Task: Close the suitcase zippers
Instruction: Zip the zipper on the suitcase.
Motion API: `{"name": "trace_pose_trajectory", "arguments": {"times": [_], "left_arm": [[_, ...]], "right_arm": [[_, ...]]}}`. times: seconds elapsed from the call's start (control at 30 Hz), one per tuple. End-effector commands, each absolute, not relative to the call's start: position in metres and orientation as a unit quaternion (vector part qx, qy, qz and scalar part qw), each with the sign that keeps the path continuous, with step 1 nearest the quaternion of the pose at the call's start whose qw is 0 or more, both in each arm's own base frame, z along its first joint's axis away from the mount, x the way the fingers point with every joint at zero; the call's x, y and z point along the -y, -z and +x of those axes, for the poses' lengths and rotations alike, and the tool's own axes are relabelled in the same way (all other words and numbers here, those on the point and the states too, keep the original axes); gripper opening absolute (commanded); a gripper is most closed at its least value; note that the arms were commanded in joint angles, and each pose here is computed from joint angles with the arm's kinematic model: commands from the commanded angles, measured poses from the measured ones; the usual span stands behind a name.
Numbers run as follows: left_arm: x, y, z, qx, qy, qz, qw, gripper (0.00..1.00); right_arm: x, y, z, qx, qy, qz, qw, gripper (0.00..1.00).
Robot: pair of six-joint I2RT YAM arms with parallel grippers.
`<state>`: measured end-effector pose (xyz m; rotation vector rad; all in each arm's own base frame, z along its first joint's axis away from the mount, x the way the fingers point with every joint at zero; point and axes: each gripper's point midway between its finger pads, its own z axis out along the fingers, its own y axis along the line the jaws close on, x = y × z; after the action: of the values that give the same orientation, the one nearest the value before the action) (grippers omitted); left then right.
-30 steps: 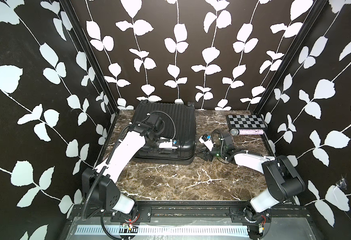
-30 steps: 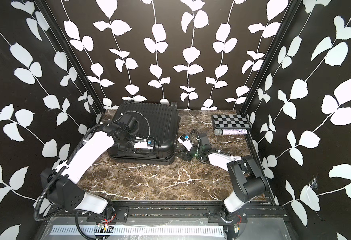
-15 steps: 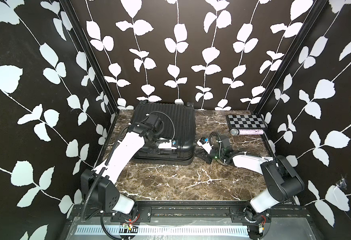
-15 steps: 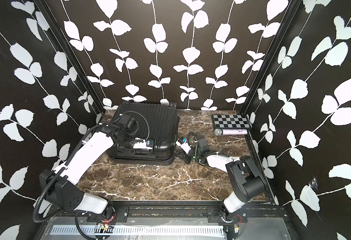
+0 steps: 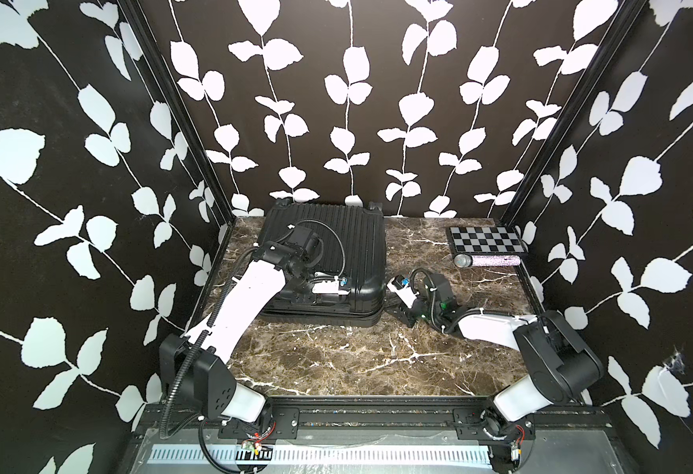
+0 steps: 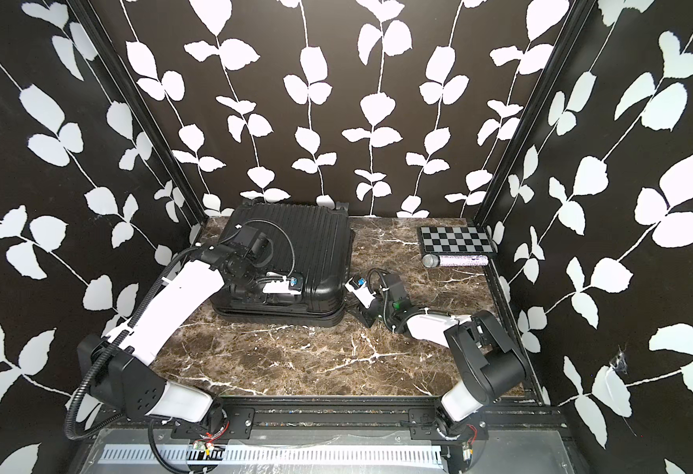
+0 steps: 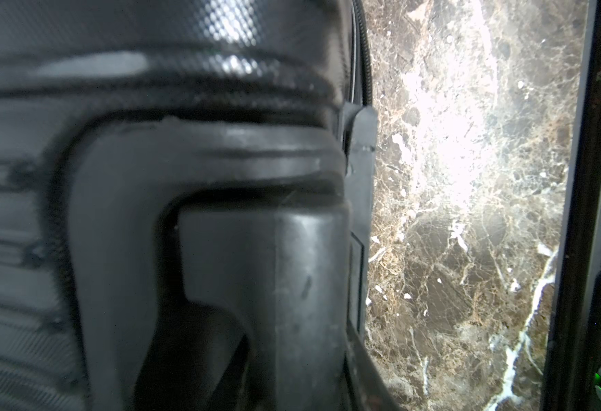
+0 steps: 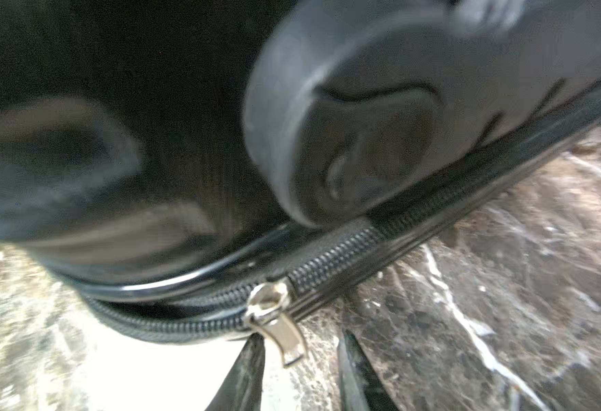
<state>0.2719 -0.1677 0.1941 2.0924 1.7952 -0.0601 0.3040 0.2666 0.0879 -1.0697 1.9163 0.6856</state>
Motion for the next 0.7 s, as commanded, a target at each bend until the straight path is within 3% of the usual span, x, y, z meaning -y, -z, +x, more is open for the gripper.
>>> {"name": "trace_pose_trajectory", "arguments": {"times": [0.0, 0.33, 0.57, 0.67], "left_arm": [[0.177, -0.226, 0.272, -0.619, 0.019, 0.741, 0.259, 0.04], [0.177, -0.227, 0.273, -0.62, 0.018, 0.74, 0.261, 0.04], [0.177, -0.228, 0.274, -0.62, 0.017, 0.739, 0.262, 0.04], [0.177, -0.228, 0.274, -0.62, 0.018, 0.739, 0.263, 0.04]], "right_arm": [[-0.265, -0.108, 0.319, -0.743, -0.218, -0.424, 0.47, 0.34], [-0.27, -0.114, 0.321, -0.73, -0.182, -0.41, 0.515, 0.32], [-0.279, -0.115, 0.312, -0.713, -0.189, -0.428, 0.522, 0.4], [-0.281, -0.114, 0.311, -0.711, -0.189, -0.434, 0.521, 0.37]]}}
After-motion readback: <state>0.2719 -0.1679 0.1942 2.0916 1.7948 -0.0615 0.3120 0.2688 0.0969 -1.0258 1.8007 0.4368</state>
